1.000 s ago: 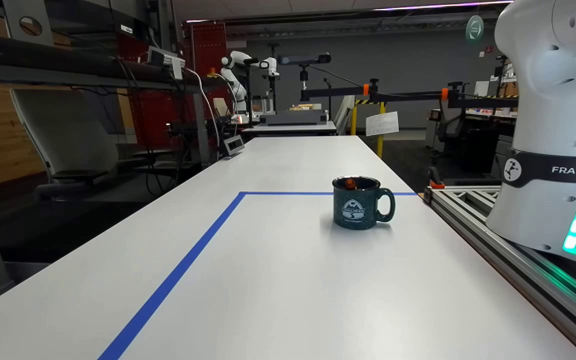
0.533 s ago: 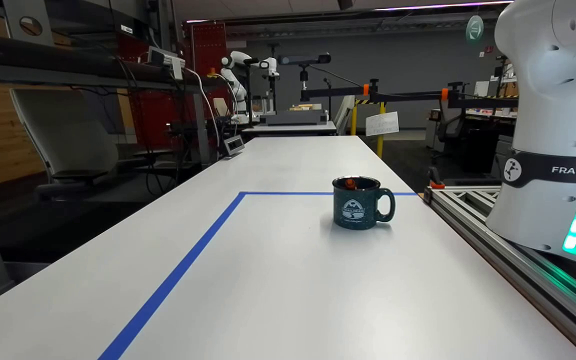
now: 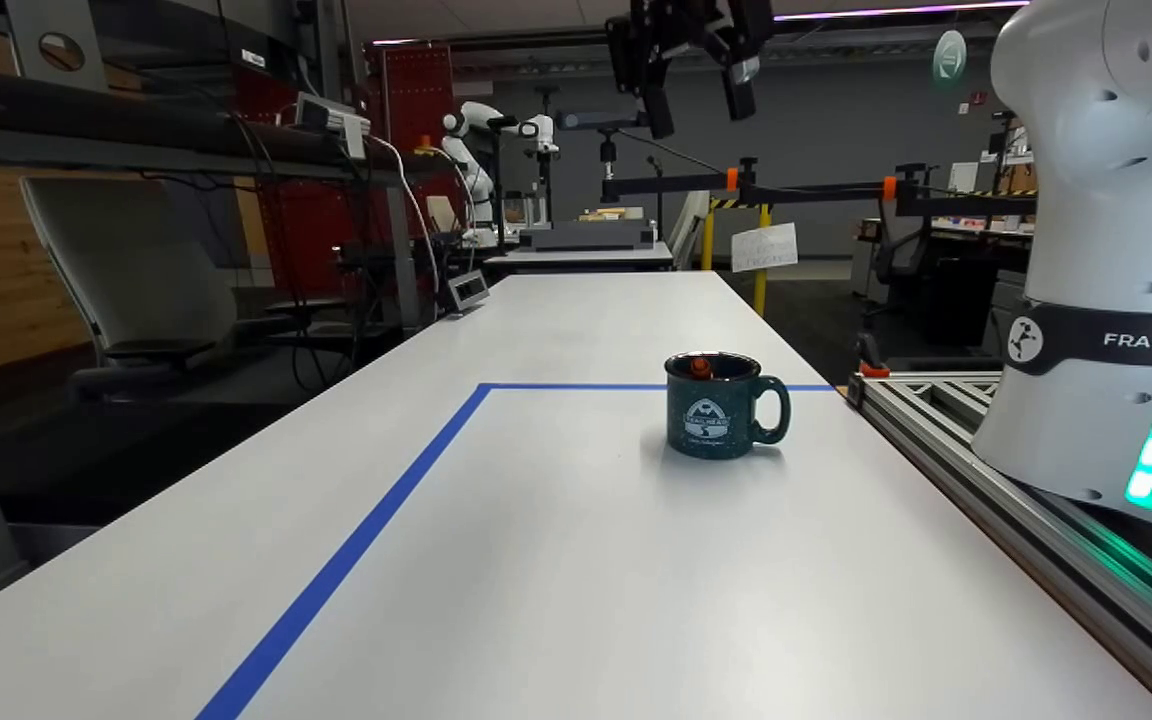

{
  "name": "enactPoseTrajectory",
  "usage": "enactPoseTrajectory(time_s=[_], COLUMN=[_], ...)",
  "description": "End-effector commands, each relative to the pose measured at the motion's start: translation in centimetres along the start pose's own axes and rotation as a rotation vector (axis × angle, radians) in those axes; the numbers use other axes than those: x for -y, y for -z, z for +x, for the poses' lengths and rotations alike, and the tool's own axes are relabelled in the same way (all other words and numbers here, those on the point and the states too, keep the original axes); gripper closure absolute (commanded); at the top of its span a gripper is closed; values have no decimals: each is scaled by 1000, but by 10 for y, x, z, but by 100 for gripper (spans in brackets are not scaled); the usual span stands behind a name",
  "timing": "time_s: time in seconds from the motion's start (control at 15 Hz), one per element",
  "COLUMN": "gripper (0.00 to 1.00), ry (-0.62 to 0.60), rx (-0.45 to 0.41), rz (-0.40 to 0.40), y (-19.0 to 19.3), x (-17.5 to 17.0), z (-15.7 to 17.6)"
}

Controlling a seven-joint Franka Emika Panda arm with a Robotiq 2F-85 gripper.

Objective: Take the marker out of the green mug.

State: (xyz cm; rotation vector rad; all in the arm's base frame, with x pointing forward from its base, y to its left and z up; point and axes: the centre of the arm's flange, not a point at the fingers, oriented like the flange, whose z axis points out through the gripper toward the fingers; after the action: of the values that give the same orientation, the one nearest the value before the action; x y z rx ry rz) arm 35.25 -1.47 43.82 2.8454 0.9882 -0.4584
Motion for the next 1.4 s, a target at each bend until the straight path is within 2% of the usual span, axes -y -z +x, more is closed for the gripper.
enactPoseTrajectory(time_s=[0.0,0.6,0.67,0.73,1.33], gripper=[0,0,0,0,0], ry=[27,40,41,39,52], rx=[-22,4,42,18,22], rz=[-53,-128,-123,-92,-80], y=[-32,-87,-79,-81,-101], x=[-7,-15,-11,-15,-21], z=[-12,-20,-21,-13,-11])
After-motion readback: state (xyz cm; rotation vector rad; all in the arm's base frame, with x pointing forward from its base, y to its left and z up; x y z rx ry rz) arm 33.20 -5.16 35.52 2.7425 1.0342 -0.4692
